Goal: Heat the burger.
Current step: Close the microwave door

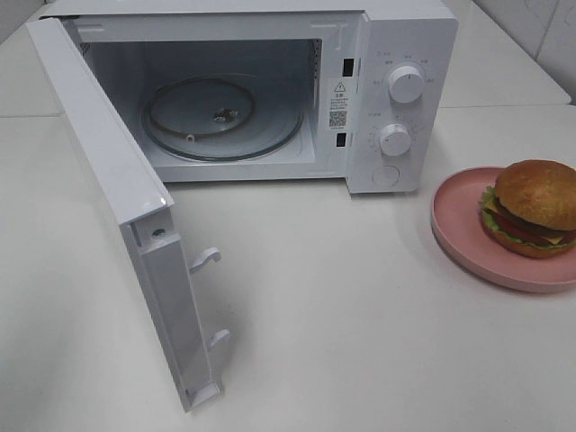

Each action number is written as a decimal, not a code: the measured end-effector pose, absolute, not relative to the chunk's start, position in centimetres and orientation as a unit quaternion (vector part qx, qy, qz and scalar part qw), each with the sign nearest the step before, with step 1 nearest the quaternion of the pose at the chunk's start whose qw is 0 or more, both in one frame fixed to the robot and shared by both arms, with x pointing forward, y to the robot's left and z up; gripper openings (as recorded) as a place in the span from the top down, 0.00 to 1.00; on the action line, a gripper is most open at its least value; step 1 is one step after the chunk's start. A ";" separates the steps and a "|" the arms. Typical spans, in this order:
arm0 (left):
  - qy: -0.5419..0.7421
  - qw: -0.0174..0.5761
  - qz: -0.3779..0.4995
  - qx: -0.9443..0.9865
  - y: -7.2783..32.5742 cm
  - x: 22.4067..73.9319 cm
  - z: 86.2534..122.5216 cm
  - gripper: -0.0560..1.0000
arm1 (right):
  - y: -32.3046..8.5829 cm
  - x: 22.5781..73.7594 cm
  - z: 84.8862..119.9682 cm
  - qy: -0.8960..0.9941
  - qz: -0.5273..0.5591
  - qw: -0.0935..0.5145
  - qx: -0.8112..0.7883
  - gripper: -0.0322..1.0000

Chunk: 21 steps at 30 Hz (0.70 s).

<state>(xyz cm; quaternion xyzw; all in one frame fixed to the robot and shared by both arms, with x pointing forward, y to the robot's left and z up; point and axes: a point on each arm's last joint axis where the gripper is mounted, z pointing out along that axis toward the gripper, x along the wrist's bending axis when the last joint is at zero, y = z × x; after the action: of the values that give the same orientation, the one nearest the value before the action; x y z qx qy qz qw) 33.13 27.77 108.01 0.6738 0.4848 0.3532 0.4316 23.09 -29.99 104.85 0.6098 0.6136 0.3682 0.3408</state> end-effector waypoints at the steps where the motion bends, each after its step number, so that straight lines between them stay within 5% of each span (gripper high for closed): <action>1: 0.485 0.432 0.353 0.674 27.8 33.1 108.0 0.95 | -30.0 23.1 104.8 0.614 0.368 0.341 0.610 0.28; 21: 0.468 0.421 0.341 0.699 22.3 47.2 101.2 0.95 | -30.0 23.1 104.8 0.614 0.368 0.341 0.610 0.28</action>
<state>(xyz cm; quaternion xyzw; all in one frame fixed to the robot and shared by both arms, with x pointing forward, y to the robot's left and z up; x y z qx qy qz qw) 47.16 22.34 101.17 0.6985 0.4676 0.3406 0.4212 23.09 -29.99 104.85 0.6098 0.6136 0.3682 0.3408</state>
